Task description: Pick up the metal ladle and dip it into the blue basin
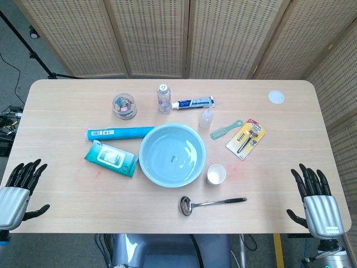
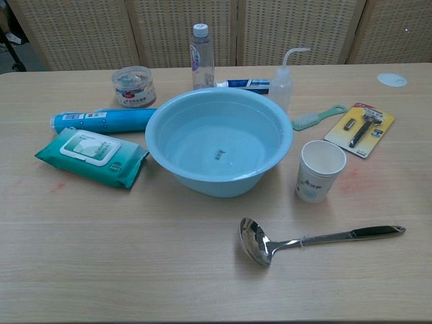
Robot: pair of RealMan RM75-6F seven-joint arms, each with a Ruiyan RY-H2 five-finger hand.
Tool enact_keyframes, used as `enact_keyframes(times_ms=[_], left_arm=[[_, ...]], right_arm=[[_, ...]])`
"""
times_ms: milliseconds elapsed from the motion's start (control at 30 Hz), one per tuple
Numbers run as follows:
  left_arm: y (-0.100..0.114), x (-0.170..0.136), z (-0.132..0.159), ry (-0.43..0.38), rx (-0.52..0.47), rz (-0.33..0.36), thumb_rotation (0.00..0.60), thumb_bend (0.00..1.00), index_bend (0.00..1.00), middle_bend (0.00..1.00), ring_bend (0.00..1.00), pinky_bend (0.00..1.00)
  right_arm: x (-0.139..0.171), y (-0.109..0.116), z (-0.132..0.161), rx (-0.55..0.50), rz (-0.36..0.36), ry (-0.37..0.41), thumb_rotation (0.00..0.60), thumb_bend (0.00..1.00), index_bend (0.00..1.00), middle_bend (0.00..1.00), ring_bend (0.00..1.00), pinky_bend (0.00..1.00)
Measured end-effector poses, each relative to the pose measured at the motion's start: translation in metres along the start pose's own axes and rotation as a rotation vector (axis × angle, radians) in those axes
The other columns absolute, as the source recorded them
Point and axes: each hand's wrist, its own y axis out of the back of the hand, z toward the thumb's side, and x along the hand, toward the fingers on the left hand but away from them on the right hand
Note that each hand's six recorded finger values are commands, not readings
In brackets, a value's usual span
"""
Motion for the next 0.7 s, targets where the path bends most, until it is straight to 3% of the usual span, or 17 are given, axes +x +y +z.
enact_keyframes(times_ms=[433, 500, 567, 633, 700], left_arm=[[0.0, 0.001, -0.001, 0.001, -0.005, -0.006, 0.6, 0.0, 0.0, 0.0, 0.0, 0.0], [-0.001, 0.002, -0.001, 0.004, -0.007, -0.008, 0.6, 0.0, 0.0, 0.0, 0.0, 0.0], [-0.001, 0.002, -0.002, 0.006, -0.01, -0.008, 0.6, 0.0, 0.0, 0.0, 0.0, 0.0], [0.0, 0.002, -0.002, 0.009, -0.013, -0.008, 0.6, 0.0, 0.0, 0.0, 0.0, 0.0], [0.0, 0.003, -0.003, 0.013, -0.015, -0.006, 0.6, 0.0, 0.0, 0.0, 0.0, 0.0]], right_arm=[[0.0, -0.005, 0.005, -0.024, 0.025, 0.03, 0.6, 0.0, 0.0, 0.01, 0.0, 0.0], [0.0, -0.009, 0.006, -0.029, 0.035, 0.043, 0.6, 0.0, 0.0, 0.1, 0.02, 0.0], [0.0, -0.013, 0.009, -0.033, 0.046, 0.059, 0.6, 0.0, 0.0, 0.29, 0.17, 0.03], [-0.001, -0.018, 0.012, -0.035, 0.052, 0.082, 0.6, 0.0, 0.0, 0.48, 0.4, 0.27], [-0.002, -0.025, 0.016, -0.04, 0.062, 0.115, 0.6, 0.0, 0.0, 0.65, 0.6, 0.71]])
